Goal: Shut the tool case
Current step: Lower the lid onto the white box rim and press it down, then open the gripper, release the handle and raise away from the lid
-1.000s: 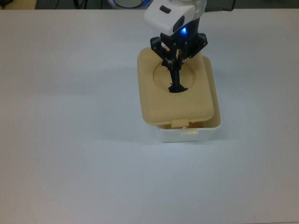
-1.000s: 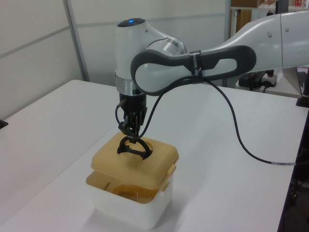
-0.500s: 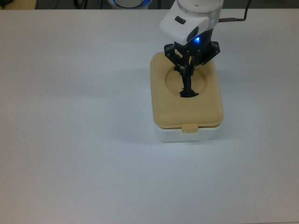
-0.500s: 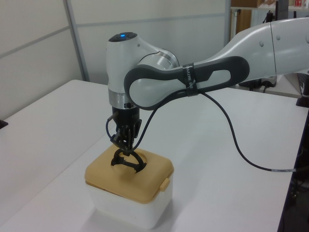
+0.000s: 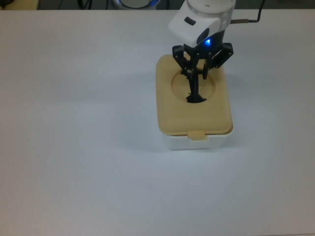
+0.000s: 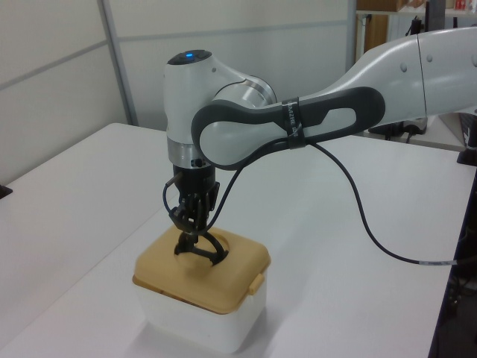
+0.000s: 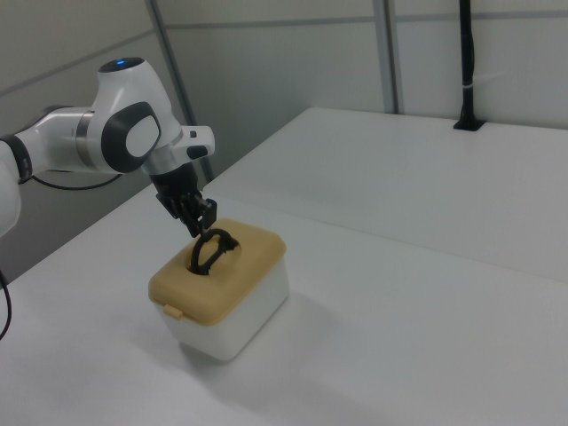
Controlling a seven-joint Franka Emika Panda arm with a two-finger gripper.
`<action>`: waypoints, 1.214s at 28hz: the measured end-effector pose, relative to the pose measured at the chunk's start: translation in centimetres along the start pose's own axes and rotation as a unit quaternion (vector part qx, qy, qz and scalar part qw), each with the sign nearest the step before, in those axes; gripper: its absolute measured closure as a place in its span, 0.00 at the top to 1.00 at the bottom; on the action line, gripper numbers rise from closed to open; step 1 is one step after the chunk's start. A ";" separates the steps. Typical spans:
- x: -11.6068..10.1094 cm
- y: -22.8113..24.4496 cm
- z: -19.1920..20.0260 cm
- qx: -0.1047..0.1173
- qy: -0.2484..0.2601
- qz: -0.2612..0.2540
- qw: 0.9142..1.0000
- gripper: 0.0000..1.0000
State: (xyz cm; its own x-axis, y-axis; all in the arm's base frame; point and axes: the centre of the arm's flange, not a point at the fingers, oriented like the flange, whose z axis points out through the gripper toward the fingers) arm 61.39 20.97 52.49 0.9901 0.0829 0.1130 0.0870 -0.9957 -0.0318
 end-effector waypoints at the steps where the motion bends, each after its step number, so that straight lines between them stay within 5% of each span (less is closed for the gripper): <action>1: 0.0 0.0 0.0 0.000 0.000 0.001 1.000 0.35; 17: 0.0 0.2 -0.3 -0.004 0.004 0.004 1.000 0.98; 26: 0.2 3.5 -3.1 -0.007 0.023 0.029 0.999 1.00; 34: -0.2 13.4 -7.4 -0.017 0.041 0.064 0.997 1.00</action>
State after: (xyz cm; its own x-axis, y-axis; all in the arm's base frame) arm 61.54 7.34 59.36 0.9804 -0.0479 0.1910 -0.0456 -0.9988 -0.0168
